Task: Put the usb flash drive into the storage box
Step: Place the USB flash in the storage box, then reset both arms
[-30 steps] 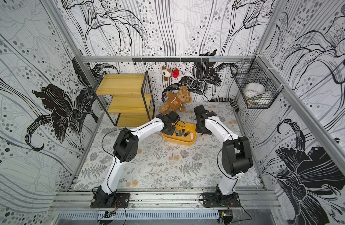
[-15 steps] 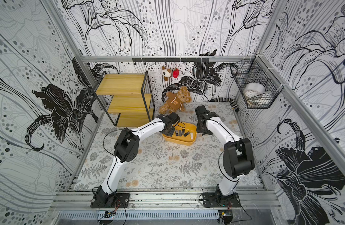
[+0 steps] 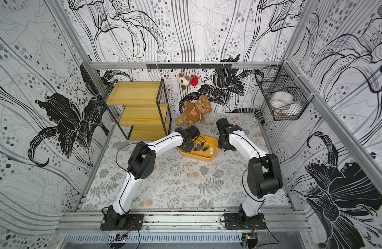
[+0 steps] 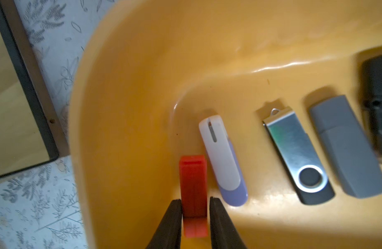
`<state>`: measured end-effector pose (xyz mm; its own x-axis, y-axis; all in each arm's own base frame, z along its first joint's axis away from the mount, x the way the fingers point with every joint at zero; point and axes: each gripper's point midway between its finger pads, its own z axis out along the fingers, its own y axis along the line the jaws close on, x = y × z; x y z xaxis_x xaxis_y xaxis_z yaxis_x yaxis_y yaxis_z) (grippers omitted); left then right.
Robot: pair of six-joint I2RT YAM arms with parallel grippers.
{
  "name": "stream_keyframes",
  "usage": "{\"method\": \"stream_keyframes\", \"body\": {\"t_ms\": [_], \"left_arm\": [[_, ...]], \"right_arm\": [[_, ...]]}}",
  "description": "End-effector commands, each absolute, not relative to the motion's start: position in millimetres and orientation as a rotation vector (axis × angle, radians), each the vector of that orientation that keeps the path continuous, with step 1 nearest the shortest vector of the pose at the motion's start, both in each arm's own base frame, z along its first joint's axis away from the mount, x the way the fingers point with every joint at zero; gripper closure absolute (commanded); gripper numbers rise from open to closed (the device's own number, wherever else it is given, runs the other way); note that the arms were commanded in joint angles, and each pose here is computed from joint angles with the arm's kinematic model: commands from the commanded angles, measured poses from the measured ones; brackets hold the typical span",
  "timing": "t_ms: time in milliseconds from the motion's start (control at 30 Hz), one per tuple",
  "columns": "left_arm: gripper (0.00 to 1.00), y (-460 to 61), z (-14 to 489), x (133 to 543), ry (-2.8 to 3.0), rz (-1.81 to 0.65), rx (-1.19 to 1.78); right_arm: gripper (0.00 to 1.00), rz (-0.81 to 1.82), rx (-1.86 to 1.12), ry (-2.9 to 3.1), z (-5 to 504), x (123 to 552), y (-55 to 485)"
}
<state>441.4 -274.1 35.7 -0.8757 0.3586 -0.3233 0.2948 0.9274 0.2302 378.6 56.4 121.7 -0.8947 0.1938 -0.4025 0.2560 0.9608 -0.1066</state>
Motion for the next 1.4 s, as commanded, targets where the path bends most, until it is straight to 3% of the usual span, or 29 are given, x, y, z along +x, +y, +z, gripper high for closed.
{"method": "stream_keyframes", "body": {"t_ms": [0,233,533,667,700,733,867,1100,1367], "left_arm": [[0.66,-274.9,36.1,444.1,2.712,0.266,0.465],[0.60,-279.4,63.7,450.8,2.666,0.220,0.422],[0.50,-306.1,191.6,463.3,2.474,-0.096,0.320],[0.25,-293.6,251.6,456.0,2.358,-0.197,0.241],[0.10,-287.4,261.9,452.1,2.336,-0.244,0.221],[0.02,-281.9,264.5,449.6,2.329,-0.296,0.200],[0.02,-236.7,285.7,425.0,2.234,-0.320,0.096],[0.02,-119.4,263.7,373.7,1.896,-0.139,-0.154],[0.02,-33.8,260.5,312.3,1.442,-0.016,-0.339]], "right_arm": [[0.44,-0.224,0.313,2.703,128.5,375.1,52.6],[0.44,-0.222,0.314,2.704,127.4,374.6,52.8],[0.44,-0.172,0.326,2.639,147.9,370.5,52.7],[0.42,-0.099,0.314,2.583,158.4,368.2,56.7],[0.41,-0.082,0.307,2.561,161.0,368.0,57.6],[0.40,-0.065,0.299,2.540,164.4,368.1,58.4],[0.31,-0.056,0.297,2.414,175.8,363.3,50.7],[0.01,-0.234,0.254,2.033,185.4,346.3,9.5],[0.04,-0.427,0.242,1.924,163.2,341.0,-14.6]]}}
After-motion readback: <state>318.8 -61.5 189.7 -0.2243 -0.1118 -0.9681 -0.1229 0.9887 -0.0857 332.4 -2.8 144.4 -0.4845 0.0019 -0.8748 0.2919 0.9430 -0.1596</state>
